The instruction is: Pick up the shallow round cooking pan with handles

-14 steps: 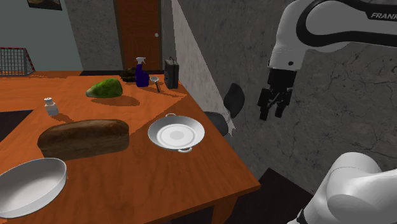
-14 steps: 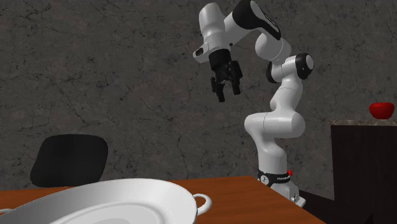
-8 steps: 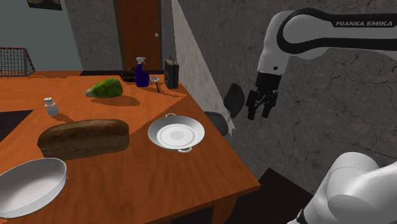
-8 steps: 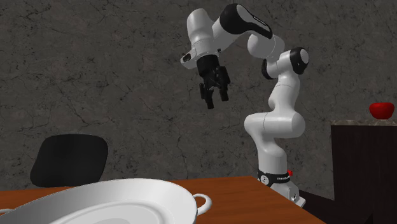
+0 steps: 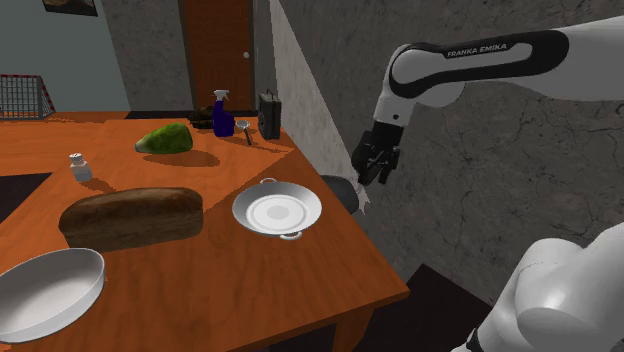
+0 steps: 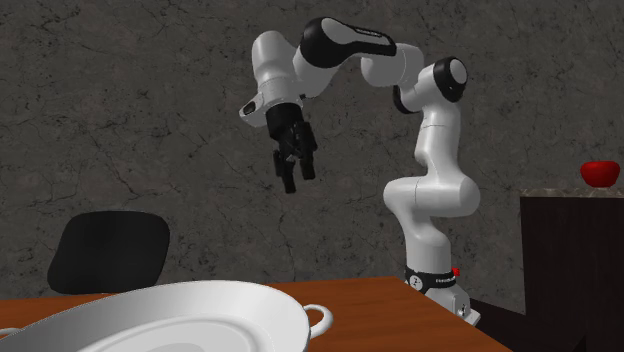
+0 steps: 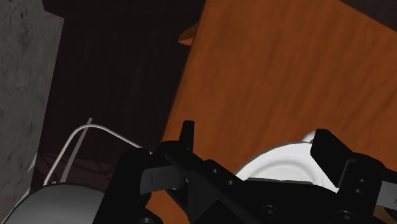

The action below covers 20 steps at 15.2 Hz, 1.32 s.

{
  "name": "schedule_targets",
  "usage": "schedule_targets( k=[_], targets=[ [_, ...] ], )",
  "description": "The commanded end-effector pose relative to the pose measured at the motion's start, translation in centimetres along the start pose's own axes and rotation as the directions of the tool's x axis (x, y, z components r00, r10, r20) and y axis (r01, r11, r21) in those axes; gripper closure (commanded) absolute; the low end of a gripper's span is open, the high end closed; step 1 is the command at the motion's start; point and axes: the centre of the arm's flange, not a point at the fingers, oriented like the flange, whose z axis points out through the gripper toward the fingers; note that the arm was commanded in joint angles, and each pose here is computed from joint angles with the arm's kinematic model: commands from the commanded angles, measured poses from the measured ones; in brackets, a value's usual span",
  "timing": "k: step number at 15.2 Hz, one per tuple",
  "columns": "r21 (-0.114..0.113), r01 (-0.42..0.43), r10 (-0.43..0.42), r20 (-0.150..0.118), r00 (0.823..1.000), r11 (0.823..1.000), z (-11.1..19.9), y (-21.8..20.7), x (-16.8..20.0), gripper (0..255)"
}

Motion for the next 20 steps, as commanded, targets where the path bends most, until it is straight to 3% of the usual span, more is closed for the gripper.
schedule_targets(
  k=[1, 18, 20],
  targets=[
    [0.019, 0.013, -0.013, -0.007, 1.0, 1.0, 0.7, 0.5, 2.5, 0],
    [0.175, 0.126, -0.117, -0.059, 0.991, 0.976, 7.2, 3.1, 23.6, 0],
    [0.176, 0.126, -0.117, -0.06, 0.991, 0.976, 7.7, 3.3, 23.7, 0]
  ],
)
